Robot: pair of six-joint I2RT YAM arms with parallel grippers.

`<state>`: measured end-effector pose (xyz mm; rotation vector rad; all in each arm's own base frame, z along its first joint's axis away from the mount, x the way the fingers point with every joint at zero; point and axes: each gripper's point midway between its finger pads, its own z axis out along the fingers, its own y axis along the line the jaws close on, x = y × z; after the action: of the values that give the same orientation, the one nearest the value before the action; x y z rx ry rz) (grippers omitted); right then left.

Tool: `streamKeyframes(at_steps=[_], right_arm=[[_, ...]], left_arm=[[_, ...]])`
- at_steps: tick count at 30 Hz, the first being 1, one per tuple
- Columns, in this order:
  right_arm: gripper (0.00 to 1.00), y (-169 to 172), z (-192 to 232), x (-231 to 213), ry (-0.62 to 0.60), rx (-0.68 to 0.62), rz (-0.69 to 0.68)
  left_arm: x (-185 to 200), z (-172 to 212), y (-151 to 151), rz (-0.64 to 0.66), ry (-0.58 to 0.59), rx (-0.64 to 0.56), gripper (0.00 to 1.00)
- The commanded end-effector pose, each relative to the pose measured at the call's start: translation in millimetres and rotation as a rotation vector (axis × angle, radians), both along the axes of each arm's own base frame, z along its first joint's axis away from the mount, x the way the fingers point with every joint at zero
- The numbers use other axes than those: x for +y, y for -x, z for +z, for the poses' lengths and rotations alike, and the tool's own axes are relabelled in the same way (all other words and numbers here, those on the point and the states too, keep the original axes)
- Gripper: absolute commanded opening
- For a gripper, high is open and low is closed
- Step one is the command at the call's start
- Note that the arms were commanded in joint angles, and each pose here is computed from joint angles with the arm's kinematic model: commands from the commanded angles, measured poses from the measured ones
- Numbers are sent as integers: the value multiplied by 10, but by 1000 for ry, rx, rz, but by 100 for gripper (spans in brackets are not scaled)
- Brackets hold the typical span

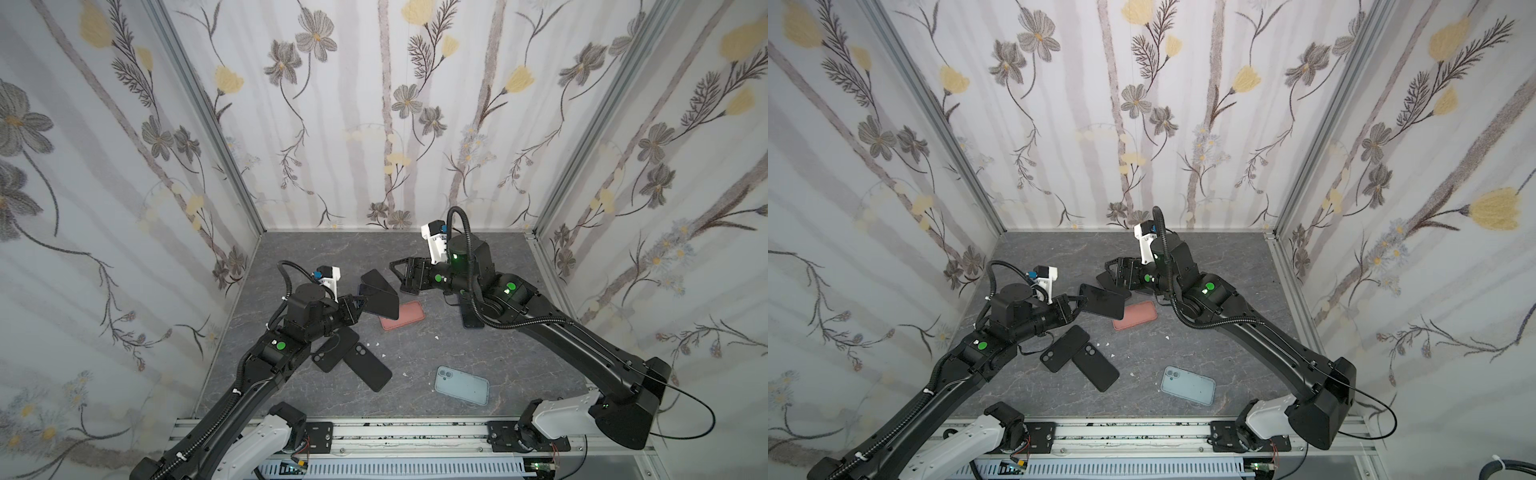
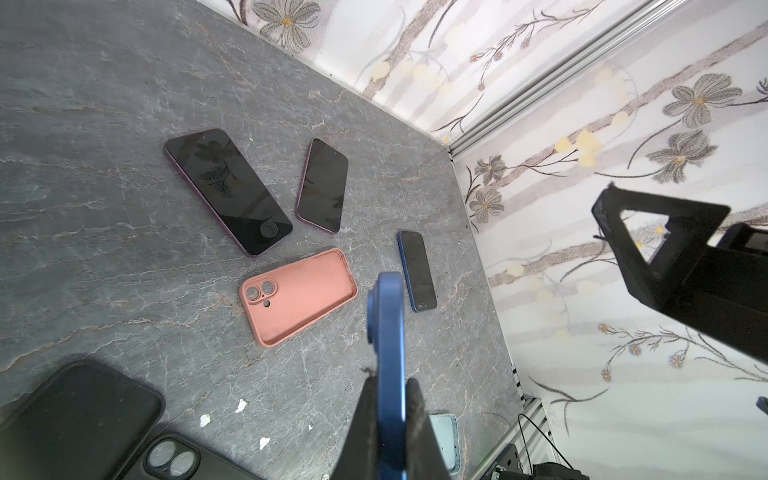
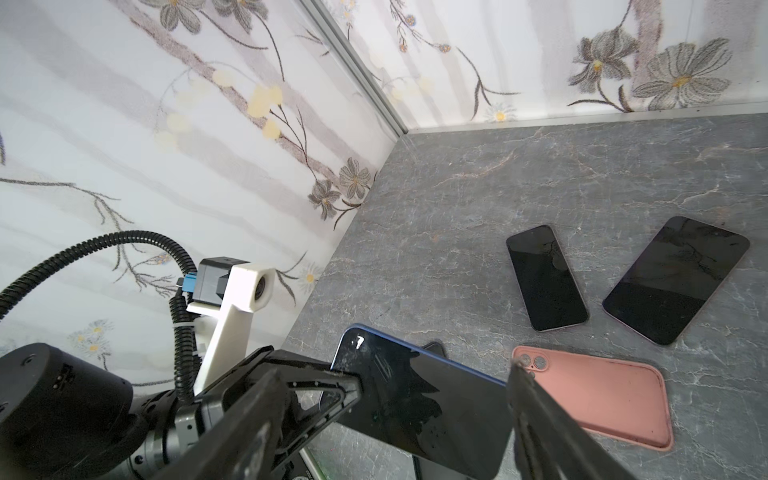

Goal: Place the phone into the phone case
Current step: 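Raise the phone upright with the left gripper while the right regrasps its edge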

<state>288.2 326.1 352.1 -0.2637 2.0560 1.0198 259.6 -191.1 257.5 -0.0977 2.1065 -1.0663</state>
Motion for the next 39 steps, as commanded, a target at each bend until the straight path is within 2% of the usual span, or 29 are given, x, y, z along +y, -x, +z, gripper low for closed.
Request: streamKeyframes(at_steps=[1,9,15,25,33,39], right_arm=[[83,1,73,-147,-39,-23,-61],[81,167,474,-678,-138,-136,-173],[79,160,295,-945,-100,-109,-206],[76,279,169,-1039,-123,-102,-166],[76,406,345,-1100,-167,-145,-140],[75,387,253,-1169,-159,-133,-157]], left_arm=[[-15,229,-64,16,67,-86,0],[-95,623,-186,16,159,-175,0],[-241,794,-213,-53,239,-225,0],[-374,1026,-172,-160,354,-314,0],[-435,1130,-196,-203,455,-307,0],[-431,1228,-157,-230,517,-309,0]])
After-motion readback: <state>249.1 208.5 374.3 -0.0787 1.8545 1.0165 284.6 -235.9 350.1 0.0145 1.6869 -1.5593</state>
